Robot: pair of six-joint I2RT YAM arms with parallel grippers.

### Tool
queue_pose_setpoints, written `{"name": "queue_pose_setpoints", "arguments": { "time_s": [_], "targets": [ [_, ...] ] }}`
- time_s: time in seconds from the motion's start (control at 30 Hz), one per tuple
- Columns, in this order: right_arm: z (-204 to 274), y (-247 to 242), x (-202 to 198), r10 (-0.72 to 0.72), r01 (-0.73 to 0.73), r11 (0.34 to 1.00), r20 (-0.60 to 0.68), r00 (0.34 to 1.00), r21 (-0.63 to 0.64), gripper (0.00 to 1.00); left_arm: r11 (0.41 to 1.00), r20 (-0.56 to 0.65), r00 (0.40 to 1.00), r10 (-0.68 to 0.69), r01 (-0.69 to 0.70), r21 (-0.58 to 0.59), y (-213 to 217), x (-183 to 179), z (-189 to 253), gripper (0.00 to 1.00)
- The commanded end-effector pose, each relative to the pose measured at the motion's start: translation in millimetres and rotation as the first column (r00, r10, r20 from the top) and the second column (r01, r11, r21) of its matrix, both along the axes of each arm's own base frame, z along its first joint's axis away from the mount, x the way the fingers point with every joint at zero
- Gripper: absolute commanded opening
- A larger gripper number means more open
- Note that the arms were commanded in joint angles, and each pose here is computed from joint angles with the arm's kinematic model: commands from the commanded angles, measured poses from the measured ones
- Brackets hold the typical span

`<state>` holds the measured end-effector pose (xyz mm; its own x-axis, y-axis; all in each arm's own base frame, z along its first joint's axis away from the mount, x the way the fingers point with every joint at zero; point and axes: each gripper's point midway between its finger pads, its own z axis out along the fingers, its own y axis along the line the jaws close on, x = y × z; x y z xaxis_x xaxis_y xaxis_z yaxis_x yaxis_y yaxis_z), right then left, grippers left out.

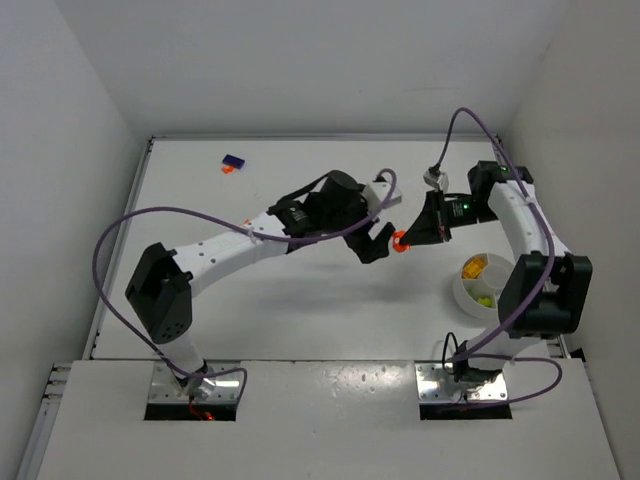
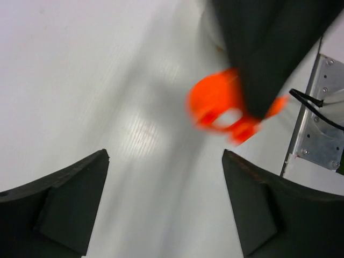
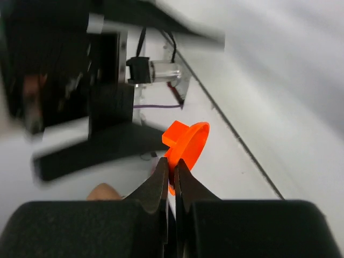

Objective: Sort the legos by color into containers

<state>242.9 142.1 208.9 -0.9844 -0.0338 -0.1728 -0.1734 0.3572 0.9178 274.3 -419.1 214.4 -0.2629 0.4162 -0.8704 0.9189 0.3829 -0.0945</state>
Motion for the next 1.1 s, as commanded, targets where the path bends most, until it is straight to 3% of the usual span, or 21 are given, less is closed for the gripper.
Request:
{"name": "queue_pose_setpoints", "arguments": {
  "time_s": [0.0,0.03,0.2,0.3,0.4,0.57,0.73,1.07],
  "targets": [
    [24,-14,2,-0.028,0.038,0.997,0.153,0.988,-0.064,0.0,0.993,-0.032,0.994,0.102,-0.104,-0.053,48,26,19,0.95],
    [29,-18,2,-0.035,0.05,0.996,0.183,0.982,-0.078,0.0,0.994,-0.036,0.996,0.082,-0.084,-0.065,56,21,29,1.0],
    [15,-57,16,-0.089,0.164,0.941,0.253,0.963,-0.295,0.0,0.976,-0.028,0.977,0.213,-0.214,-0.046,119,44,31,1.0],
    [8,-89,24,-0.128,0.262,0.849,0.301,0.945,-0.46,0.0,0.94,-0.007,0.941,0.339,-0.34,-0.026,157,56,30,1.0],
    [-7,-136,27,-0.171,0.337,0.684,0.307,0.936,-0.646,0.0,0.887,-0.011,0.887,0.462,-0.462,-0.023,197,71,28,1.0],
    [-6,-180,19,-0.213,0.381,0.545,0.316,0.925,-0.747,0.0,0.811,-0.002,0.811,0.585,-0.585,-0.017,241,88,33,1.0],
    [-14,-203,8,-0.27,0.389,0.505,0.287,0.919,-0.771,0.0,0.78,-0.049,0.779,0.626,-0.623,0.058,281,103,20,1.0],
    [-39,-239,-13,-0.36,0.325,0.443,0.166,0.918,-0.835,0.0,0.754,-0.113,0.747,0.655,-0.655,0.04,327,109,7,1.0]
  ]
}}
